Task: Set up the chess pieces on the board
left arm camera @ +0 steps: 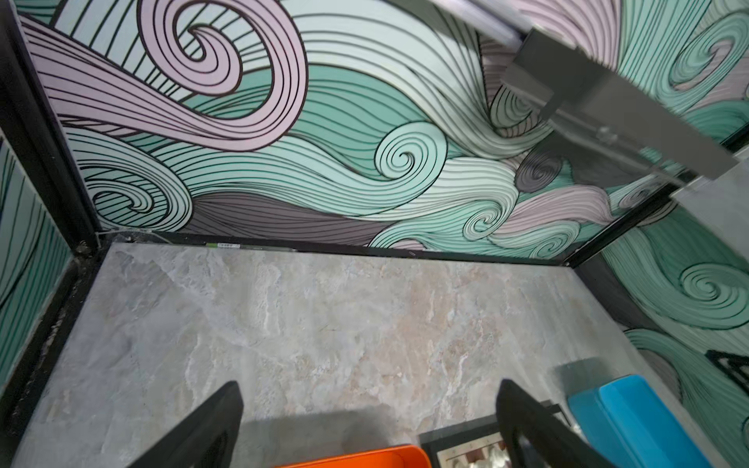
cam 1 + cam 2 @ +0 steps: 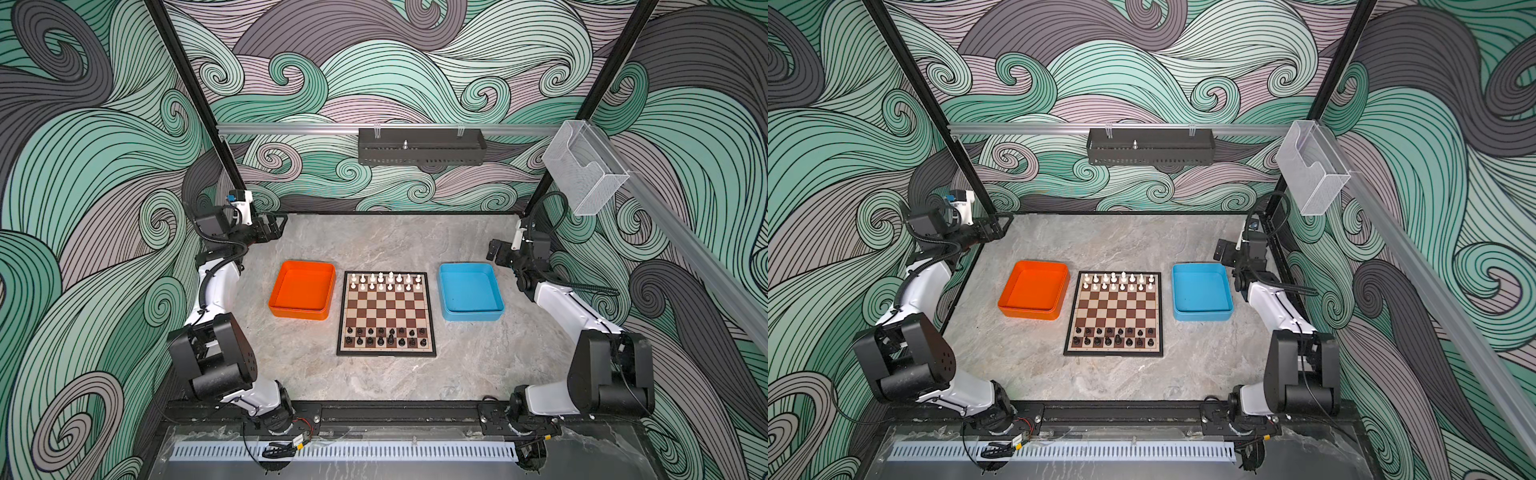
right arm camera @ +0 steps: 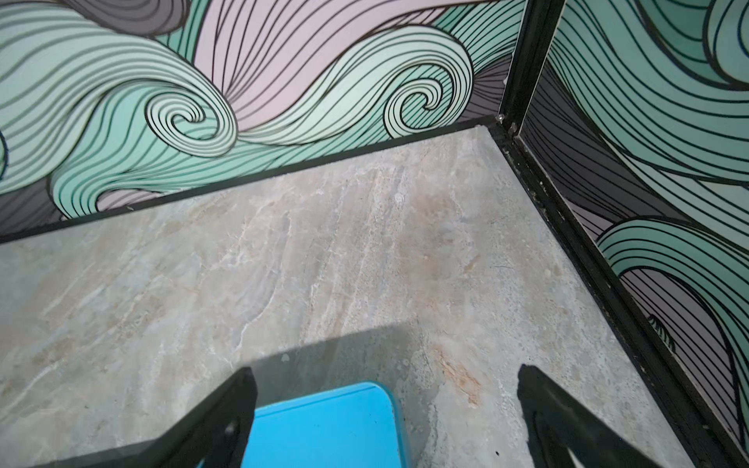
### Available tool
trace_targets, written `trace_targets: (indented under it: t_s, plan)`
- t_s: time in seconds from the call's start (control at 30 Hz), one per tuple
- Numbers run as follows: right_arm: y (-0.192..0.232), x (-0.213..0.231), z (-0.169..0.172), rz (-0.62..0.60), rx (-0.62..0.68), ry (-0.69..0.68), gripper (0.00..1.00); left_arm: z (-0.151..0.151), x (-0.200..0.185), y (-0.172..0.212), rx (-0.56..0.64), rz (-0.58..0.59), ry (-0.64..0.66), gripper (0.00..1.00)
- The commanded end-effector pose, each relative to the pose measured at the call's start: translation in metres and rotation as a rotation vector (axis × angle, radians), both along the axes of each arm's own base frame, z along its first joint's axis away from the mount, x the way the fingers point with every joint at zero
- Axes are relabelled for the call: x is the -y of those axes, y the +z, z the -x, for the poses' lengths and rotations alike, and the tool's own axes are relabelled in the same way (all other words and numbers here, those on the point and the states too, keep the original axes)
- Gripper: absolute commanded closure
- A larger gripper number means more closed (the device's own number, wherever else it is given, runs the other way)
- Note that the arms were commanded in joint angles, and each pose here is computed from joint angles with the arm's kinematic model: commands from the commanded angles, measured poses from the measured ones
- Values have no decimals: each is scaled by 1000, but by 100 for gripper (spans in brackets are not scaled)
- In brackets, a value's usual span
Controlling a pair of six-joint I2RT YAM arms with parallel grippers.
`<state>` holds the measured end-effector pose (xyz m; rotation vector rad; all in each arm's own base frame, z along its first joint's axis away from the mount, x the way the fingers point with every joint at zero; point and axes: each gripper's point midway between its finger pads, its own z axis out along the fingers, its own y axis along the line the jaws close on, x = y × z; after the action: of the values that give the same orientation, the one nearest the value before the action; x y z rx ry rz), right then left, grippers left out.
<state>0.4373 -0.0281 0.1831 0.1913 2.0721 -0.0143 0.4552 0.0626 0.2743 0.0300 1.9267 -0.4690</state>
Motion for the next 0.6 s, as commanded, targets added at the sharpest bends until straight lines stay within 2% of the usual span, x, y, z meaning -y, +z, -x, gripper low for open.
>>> trace_targets:
  t_s: [0.0, 0.1, 0.23, 0.33, 0.4, 0.5, 0.57]
  plan:
    - [17, -1, -9, 81, 59, 49, 0, 1, -2, 11, 59, -100, 4, 1]
    - [12, 0, -7, 80, 65, 42, 0, 5, 0, 12, 59, -95, 8, 1]
    - [3, -2, -5, 96, 88, 65, 0, 16, -6, 2, 41, -146, 50, 1]
    - [-7, -2, -3, 126, 109, 74, 0, 20, -15, 0, 143, -130, 148, 1]
    - [-18, -2, -1, 126, 99, 70, 0, 18, -17, -25, 133, -87, 182, 1]
    - [-35, -5, 0, 97, 66, 79, 0, 17, -11, -71, 20, -57, 179, 1]
    - [-42, -5, 2, 83, 50, 75, 0, 21, -9, -90, -21, -97, 236, 1]
